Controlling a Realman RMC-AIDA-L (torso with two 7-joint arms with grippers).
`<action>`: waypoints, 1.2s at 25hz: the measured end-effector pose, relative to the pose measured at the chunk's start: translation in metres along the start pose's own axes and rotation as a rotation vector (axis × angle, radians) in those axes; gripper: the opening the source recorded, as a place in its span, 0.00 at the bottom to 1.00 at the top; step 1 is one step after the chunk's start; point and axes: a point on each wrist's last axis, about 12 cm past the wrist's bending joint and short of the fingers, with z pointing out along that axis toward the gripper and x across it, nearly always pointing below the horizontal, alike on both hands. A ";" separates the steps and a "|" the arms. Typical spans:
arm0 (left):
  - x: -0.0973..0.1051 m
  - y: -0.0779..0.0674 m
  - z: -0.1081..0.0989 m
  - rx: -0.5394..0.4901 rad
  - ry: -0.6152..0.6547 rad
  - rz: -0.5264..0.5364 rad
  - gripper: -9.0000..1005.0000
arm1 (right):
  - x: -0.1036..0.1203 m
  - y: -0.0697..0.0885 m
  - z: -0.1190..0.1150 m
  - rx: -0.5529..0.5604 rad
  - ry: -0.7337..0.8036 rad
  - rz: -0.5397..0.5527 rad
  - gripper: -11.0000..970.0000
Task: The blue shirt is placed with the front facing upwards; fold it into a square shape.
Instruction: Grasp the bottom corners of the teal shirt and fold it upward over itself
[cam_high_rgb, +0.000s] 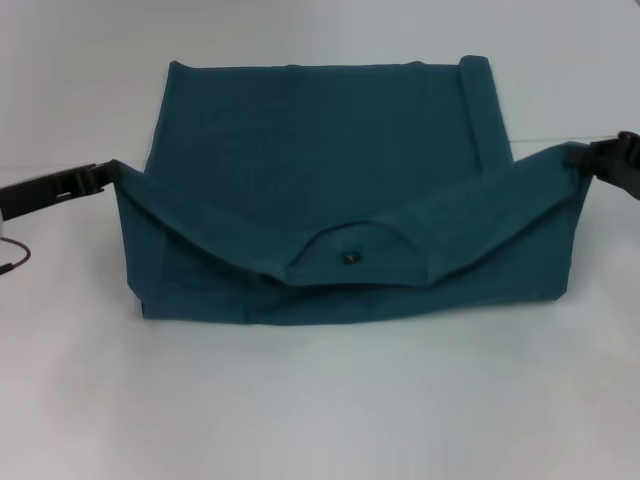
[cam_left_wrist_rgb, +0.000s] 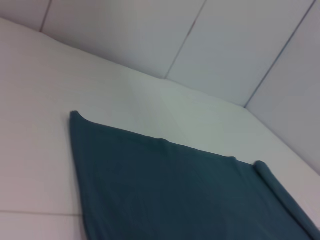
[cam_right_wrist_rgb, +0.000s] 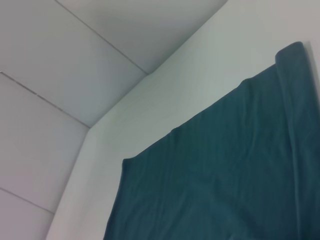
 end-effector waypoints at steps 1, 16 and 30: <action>-0.002 0.000 0.002 -0.008 -0.002 0.006 0.02 | -0.001 0.001 0.004 0.005 0.000 -0.003 0.05; -0.021 -0.012 0.029 -0.077 -0.038 0.094 0.04 | -0.017 0.014 0.034 0.082 -0.050 -0.062 0.05; -0.027 -0.017 0.040 -0.106 -0.092 0.154 0.06 | -0.022 0.017 0.049 0.115 -0.112 -0.082 0.05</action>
